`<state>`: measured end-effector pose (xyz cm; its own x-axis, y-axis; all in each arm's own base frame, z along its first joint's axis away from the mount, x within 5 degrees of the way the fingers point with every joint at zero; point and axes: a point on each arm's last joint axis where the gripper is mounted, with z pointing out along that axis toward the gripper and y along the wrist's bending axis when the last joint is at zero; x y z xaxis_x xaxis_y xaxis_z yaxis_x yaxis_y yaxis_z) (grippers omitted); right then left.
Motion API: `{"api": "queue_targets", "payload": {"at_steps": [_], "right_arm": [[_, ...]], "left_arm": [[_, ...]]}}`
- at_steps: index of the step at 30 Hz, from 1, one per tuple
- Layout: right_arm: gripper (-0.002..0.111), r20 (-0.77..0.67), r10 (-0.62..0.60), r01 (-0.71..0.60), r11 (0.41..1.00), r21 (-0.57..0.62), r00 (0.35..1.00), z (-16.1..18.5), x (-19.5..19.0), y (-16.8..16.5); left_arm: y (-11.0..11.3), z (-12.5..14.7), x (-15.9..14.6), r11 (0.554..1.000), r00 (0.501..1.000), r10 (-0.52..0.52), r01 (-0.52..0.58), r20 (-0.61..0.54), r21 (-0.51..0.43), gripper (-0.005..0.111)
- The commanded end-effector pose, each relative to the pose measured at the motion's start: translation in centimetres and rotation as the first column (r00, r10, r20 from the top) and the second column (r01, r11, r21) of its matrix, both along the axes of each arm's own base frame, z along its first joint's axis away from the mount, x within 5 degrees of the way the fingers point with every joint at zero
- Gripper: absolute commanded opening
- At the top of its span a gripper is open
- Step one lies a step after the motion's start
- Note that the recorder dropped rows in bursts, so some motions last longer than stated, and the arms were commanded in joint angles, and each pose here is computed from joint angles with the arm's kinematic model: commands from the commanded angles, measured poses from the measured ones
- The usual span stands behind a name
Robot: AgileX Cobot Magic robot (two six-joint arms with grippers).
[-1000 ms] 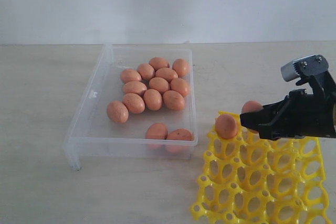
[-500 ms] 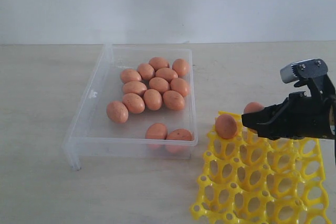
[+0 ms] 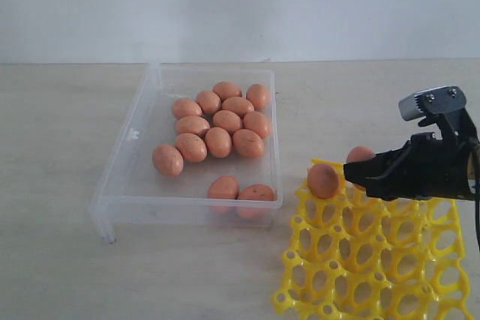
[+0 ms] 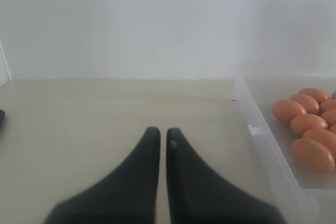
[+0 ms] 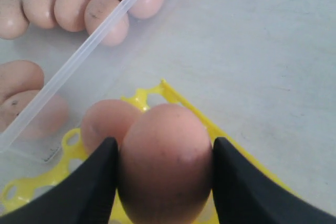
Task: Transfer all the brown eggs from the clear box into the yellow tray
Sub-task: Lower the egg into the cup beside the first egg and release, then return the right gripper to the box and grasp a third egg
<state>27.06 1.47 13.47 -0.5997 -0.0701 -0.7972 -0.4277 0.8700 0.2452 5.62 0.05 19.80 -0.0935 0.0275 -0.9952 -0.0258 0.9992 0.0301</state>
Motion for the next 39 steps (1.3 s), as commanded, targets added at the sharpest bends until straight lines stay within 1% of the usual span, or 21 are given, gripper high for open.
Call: {"api": "queue_targets", "payload": {"at_steps": [1, 5, 6, 8, 13, 22, 26, 28, 30, 32, 33, 34, 35, 36, 37, 39], "right_arm": [[0.0, 0.007, 0.021, -0.021, 1.0, 0.005, 1.0, -0.3, -0.1, 0.2], [0.0, 0.011, 0.028, -0.028, 1.0, 0.007, 1.0, -0.3, -0.1, 0.2], [0.002, 0.013, 0.03, -0.03, 1.0, 0.005, 0.999, -0.3, -0.1, 0.2], [0.01, 0.013, 0.03, -0.03, 1.0, 0.005, 0.999, -0.3, -0.1, 0.2], [0.037, 0.01, 0.028, -0.028, 1.0, -0.009, 1.0, -0.4, -0.1, 0.1], [0.052, 0.01, 0.016, -0.016, 1.0, -0.009, 1.0, -0.4, 0.0, 0.1], [0.051, 0.01, 0.016, -0.015, 1.0, -0.006, 1.0, -0.3, 0.0, 0.1], [0.051, 0.017, -0.006, 0.006, 1.0, 0.013, 1.0, -0.2, 0.1, 0.0], [0.051, 0.091, -0.002, -0.006, 0.997, 0.08, 0.996, 1.0, 0.5, 0.4], [0.05, 0.186, 0.007, -0.044, 0.98, 0.195, 0.982, 3.5, 0.8, 0.9], [0.042, 0.213, 0.005, -0.057, 0.969, 0.241, 0.977, 5.0, 0.8, 1.1], [0.032, 0.226, 0.013, -0.072, 0.964, 0.254, 0.974, 5.9, 0.7, 1.3], [0.02, 0.235, 0.03, -0.092, 0.962, 0.256, 0.972, 6.7, 0.5, 1.4], [0.001, 0.244, 0.079, -0.138, 0.963, 0.232, 0.966, 7.6, 0.2, 1.6], [0.0, 0.242, 0.146, -0.197, 0.96, 0.199, 0.959, 8.3, 0.1, 2.0], [0.0, 0.206, 0.199, -0.238, 0.954, 0.184, 0.958, 9.6, 0.9, 3.0]], "left_arm": [[0.0, -0.1, 0.0, 1.0, 1.0, 0.0, 0.0, 0.004, 0.002, 0.004], [0.0, -0.1, 0.0, 1.0, 1.0, 0.0, 0.0, 0.004, 0.002, 0.004], [0.0, -0.1, 0.0, 1.0, 1.0, 0.0, 0.0, 0.004, 0.002, 0.004], [0.0, -0.1, 0.0, 1.0, 1.0, 0.0, 0.0, 0.004, 0.002, 0.004], [0.0, -0.1, 0.0, 1.0, 1.0, 0.0, 0.0, 0.004, 0.002, 0.004], [0.0, -0.1, 0.0, 1.0, 1.0, 0.0, 0.0, 0.004, 0.002, 0.004], [0.0, -0.1, 0.0, 1.0, 1.0, 0.0, 0.0, 0.004, 0.002, 0.004], [0.0, -0.1, 0.0, 1.0, 1.0, 0.0, 0.0, 0.004, 0.002, 0.004], [0.0, -0.1, 0.0, 1.0, 1.0, 0.0, 0.0, 0.004, 0.002, 0.004], [0.0, -0.1, 0.0, 1.0, 1.0, 0.0, 0.0, 0.004, 0.002, 0.004], [0.0, -0.1, 0.0, 1.0, 1.0, 0.0, 0.0, 0.004, 0.002, 0.004], [0.0, -0.1, 0.0, 1.0, 1.0, 0.0, 0.0, 0.004, 0.002, 0.004], [0.0, -0.1, 0.0, 1.0, 1.0, 0.0, 0.0, 0.004, 0.002, 0.004], [0.0, -0.1, 0.0, 1.0, 1.0, 0.0, 0.0, 0.004, 0.002, 0.004], [0.0, -0.1, 0.0, 1.0, 1.0, 0.0, 0.0, 0.004, 0.002, 0.004], [0.0, -0.1, 0.0, 1.0, 1.0, 0.0, 0.0, 0.004, 0.002, 0.004]]}}
